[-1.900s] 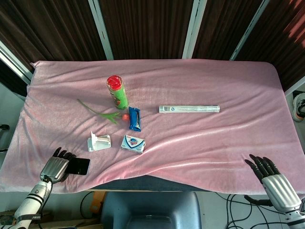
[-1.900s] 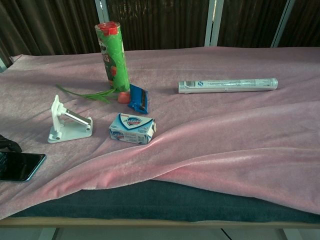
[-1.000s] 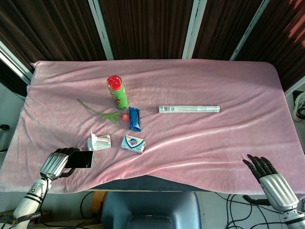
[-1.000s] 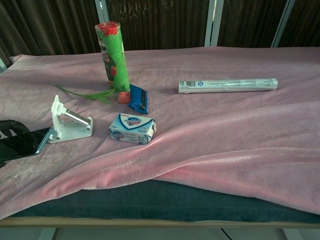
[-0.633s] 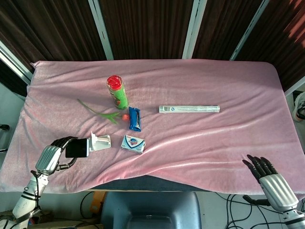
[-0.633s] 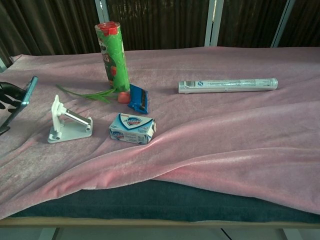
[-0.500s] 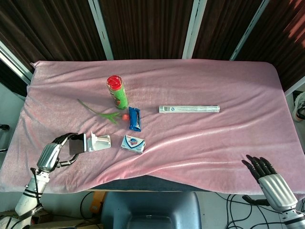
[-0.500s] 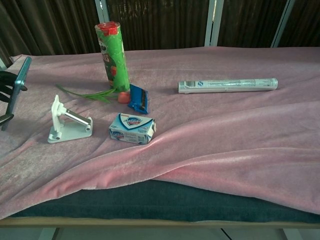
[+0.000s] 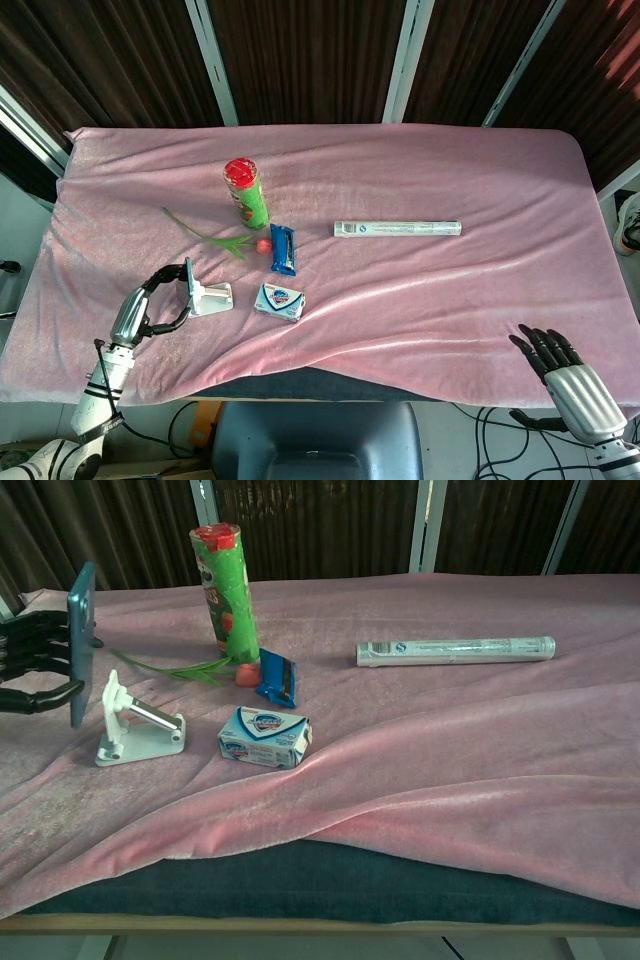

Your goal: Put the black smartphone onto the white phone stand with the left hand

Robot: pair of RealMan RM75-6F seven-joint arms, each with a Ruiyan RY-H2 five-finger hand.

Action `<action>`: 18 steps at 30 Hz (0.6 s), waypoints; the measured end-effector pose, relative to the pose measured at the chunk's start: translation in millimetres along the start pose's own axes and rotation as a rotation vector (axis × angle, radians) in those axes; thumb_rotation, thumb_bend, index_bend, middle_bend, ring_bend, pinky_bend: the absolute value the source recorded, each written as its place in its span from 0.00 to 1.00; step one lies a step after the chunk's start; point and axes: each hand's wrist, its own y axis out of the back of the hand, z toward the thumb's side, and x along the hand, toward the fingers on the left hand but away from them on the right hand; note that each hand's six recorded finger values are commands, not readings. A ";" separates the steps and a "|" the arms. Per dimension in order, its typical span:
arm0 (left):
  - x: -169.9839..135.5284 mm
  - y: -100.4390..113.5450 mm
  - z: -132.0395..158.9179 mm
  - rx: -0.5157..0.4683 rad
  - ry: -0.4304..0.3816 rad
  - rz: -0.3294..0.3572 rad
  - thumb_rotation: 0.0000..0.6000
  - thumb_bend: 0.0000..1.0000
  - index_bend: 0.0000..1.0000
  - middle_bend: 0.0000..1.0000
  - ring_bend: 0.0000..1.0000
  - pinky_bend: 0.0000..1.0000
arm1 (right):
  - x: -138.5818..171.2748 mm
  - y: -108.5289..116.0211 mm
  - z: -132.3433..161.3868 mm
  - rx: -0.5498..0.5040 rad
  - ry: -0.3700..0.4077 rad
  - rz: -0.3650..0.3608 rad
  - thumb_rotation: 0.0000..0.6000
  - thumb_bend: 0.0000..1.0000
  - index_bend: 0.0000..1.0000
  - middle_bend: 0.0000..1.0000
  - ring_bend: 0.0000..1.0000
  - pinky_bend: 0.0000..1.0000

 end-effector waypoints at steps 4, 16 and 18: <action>5.2 -4.5 -4.8 -0.092 -0.004 -0.011 1.00 0.37 0.90 1.00 0.69 0.20 | 0.3 0.7 -0.3 -0.003 0.000 -0.004 1.00 0.22 0.00 0.00 0.00 0.00; 16.7 -13.7 -31.1 -0.230 -0.060 -0.006 1.00 0.37 0.90 1.00 0.67 0.19 | -0.1 0.7 -0.6 -0.003 0.000 -0.002 1.00 0.22 0.00 0.00 0.00 0.00; 17.1 -17.5 -34.1 -0.226 -0.065 -0.007 1.00 0.37 0.90 1.00 0.66 0.19 | -0.1 0.7 -0.7 -0.002 -0.001 -0.002 1.00 0.22 0.00 0.00 0.00 0.00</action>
